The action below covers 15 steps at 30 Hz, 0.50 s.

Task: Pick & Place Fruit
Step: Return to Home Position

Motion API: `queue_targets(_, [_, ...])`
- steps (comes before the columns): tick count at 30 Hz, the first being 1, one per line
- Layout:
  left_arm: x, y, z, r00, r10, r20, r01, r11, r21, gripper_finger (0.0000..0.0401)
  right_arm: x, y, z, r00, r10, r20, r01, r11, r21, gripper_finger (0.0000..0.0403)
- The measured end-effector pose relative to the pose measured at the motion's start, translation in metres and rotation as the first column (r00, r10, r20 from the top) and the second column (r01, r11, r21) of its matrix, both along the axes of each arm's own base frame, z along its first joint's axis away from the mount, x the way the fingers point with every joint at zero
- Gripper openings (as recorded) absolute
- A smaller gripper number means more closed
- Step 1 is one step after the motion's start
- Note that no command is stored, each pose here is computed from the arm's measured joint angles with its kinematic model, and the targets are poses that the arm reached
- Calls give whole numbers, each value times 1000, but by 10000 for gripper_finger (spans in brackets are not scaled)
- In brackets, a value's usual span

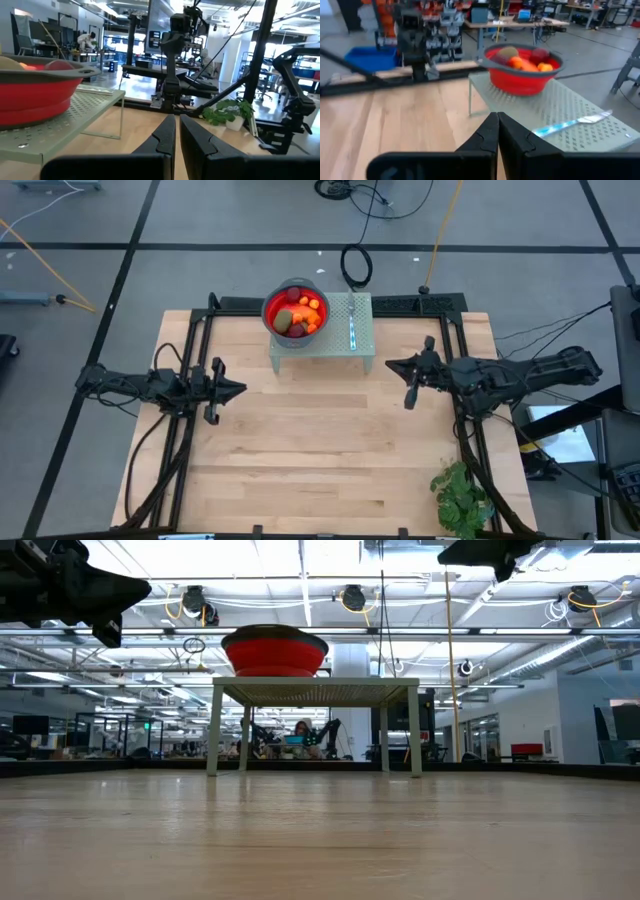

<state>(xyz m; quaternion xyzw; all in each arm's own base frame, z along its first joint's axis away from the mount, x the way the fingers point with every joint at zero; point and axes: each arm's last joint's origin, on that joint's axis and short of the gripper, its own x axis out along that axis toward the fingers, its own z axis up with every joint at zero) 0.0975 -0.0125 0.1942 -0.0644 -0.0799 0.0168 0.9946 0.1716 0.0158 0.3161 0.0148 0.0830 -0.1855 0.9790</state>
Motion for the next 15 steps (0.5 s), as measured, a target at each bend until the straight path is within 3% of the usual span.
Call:
queue_targets(7, [0,0,0,1000,2,-3,-2,1000,15,24,-15,2,-6,982,158,-104,-158,987,1,0])
queue_targets(15, [0,0,0,1000,9,-7,-9,998,55,24,-17,5,-14,958,273,-88,-276,961,-25,0])
